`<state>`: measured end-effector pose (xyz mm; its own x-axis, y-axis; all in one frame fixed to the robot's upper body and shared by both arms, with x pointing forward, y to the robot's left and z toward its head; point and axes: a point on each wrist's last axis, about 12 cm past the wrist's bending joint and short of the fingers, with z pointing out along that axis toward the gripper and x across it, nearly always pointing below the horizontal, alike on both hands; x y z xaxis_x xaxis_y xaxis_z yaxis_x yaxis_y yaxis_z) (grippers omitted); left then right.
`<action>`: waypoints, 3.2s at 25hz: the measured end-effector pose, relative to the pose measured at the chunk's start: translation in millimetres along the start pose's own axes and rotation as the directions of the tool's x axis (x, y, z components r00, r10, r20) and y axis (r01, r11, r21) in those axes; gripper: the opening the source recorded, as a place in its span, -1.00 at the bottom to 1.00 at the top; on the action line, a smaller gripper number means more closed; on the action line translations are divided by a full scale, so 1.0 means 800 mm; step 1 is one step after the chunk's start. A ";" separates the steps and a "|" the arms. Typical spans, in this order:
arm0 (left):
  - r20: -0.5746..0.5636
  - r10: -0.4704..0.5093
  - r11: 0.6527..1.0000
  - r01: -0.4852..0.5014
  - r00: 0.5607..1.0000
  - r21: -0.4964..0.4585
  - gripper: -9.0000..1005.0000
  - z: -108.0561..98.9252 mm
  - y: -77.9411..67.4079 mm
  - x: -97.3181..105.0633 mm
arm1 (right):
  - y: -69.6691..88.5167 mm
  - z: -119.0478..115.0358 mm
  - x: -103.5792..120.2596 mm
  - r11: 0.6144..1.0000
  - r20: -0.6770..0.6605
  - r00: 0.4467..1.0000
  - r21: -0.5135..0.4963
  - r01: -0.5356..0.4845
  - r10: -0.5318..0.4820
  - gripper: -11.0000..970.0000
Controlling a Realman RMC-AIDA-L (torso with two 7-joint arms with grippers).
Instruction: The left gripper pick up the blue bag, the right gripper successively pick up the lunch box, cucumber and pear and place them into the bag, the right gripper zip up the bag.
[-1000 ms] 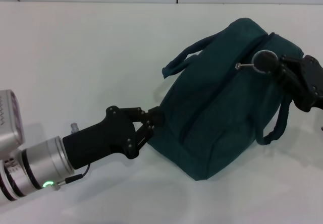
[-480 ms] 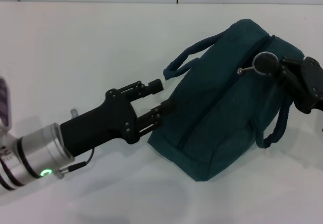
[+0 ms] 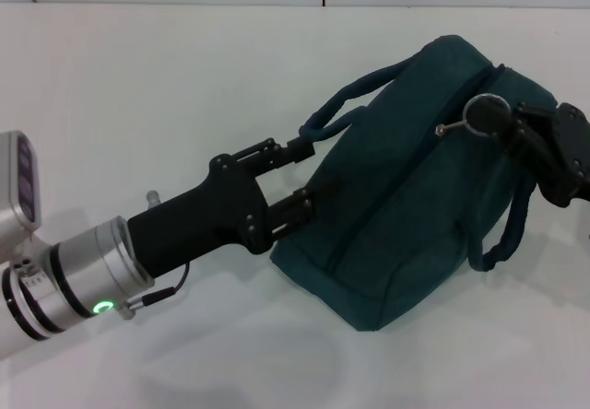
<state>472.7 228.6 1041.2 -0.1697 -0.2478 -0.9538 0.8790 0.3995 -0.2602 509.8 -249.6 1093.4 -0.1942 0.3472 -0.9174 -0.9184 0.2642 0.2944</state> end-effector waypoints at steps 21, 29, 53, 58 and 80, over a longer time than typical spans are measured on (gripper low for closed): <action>0.007 0.043 0.999 -0.043 0.999 0.012 -0.81 0.009 0.000 0.000 | 0.000 0.001 0.000 1.000 0.002 1.000 0.003 0.000 0.000 -0.90; -0.029 0.060 0.996 -0.058 0.998 0.063 -0.86 0.006 -0.001 -0.001 | -0.003 -0.010 -0.010 0.999 0.063 0.998 0.046 0.020 -0.023 -0.90; -0.063 0.094 0.994 -0.091 0.994 0.056 -0.87 -0.016 0.000 -0.003 | -0.001 -0.063 -0.008 0.976 0.091 0.995 0.217 0.018 -0.038 -0.90; -0.062 0.090 0.995 -0.087 0.994 0.051 -0.83 -0.017 0.001 -0.003 | 0.001 -0.073 -0.006 0.971 0.084 0.996 0.241 0.014 -0.035 -0.89; 0.022 0.077 0.996 -0.076 0.997 -0.035 -0.50 -0.012 0.012 -0.015 | 0.012 -0.083 0.004 0.966 0.120 0.993 0.259 -0.027 -0.004 -0.89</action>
<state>479.0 243.7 1048.5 -0.0923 -0.2356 -0.9675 0.8730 0.4482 -0.1924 477.4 -305.4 1075.8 -0.1474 0.4519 -0.8798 -0.7923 0.4786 0.3785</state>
